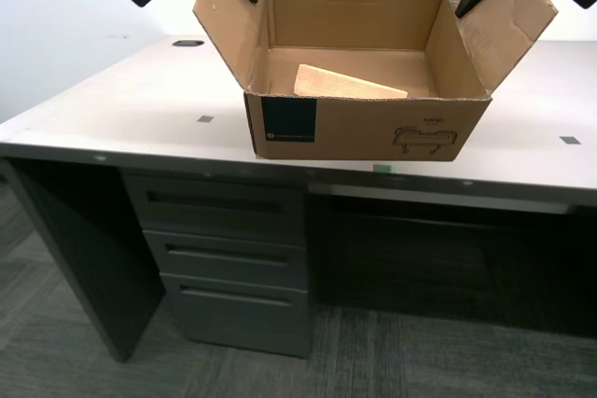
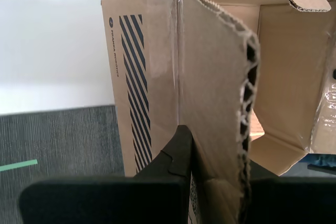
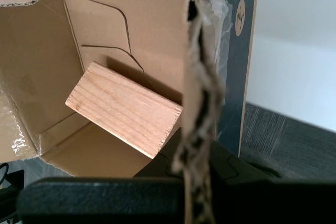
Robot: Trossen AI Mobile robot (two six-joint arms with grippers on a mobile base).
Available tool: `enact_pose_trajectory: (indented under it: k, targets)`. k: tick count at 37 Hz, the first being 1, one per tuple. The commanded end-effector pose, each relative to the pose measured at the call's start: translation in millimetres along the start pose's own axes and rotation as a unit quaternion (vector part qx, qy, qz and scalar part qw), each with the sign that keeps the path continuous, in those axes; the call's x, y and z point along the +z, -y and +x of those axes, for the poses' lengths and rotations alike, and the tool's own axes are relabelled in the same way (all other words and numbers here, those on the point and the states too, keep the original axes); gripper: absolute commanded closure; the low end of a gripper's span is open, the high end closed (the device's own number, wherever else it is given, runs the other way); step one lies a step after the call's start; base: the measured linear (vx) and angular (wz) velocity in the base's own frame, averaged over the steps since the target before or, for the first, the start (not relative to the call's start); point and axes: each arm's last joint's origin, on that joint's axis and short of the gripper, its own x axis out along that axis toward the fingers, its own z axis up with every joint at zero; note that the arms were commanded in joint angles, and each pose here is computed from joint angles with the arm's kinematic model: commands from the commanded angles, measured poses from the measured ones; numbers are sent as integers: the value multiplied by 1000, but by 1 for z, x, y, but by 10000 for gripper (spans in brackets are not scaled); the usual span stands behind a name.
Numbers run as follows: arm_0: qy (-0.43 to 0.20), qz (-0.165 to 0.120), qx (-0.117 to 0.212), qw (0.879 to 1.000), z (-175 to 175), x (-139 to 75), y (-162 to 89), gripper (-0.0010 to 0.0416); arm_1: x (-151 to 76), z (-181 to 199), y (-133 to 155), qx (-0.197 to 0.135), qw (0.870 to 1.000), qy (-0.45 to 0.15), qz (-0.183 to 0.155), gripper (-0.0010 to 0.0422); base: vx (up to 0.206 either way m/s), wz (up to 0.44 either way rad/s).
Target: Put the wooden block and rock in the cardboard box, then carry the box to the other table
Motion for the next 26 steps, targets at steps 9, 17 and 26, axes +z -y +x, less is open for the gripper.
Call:
enact_pose_trajectory:
  k: [9,17,26]
  targets:
    - [-3,0,11,1000,0,0,-2,407,-5,0,-1,0,999,-28,-15,413,-102,117]
    - [-3,10,11,1000,0,0,-2,407,-5,0,-1,-1,1000,-26,14,413,-83,202]
    - [0,14,12,1000,0,0,-2,407,-5,0,-1,-2,999,-25,35,413,-87,270]
